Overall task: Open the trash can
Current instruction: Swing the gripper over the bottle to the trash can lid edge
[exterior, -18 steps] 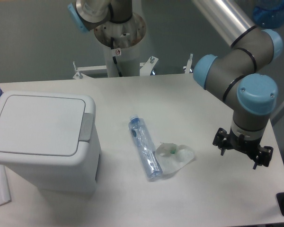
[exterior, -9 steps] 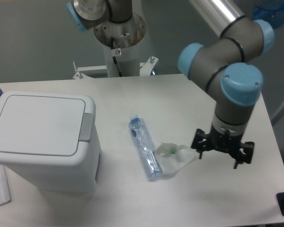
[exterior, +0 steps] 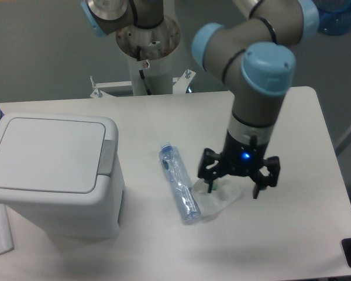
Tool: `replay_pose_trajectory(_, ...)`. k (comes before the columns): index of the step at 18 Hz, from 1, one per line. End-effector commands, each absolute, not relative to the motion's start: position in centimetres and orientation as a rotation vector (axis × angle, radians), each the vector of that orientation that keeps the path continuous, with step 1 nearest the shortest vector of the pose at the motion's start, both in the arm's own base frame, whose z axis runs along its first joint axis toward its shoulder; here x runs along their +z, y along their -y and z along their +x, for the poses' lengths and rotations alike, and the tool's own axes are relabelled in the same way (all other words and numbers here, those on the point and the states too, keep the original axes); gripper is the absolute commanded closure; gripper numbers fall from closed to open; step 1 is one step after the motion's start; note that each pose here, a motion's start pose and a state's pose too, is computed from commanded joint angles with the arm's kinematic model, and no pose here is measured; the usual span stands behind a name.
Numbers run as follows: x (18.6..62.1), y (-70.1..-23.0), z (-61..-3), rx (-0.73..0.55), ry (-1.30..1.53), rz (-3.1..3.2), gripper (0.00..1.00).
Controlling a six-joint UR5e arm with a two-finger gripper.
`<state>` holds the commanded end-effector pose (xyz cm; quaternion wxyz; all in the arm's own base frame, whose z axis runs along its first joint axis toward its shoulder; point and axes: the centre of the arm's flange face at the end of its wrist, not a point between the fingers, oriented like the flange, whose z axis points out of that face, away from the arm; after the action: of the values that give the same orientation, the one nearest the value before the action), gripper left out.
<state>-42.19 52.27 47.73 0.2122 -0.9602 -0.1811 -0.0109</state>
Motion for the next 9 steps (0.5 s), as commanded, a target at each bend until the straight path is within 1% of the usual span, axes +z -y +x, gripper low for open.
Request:
replay_pose_trajectory(3,48.5,-53.9,-39.7,-0.074,0.54,-2.632,0.0)
replay_pose_trajectory(6,49.6,-55.0,-36.9,-0.089,0.484,-2.628,0.0)
replay_pose_trajectory(9,50.7,-54.6,-34.6,-0.137,0.447,-2.596,0.0)
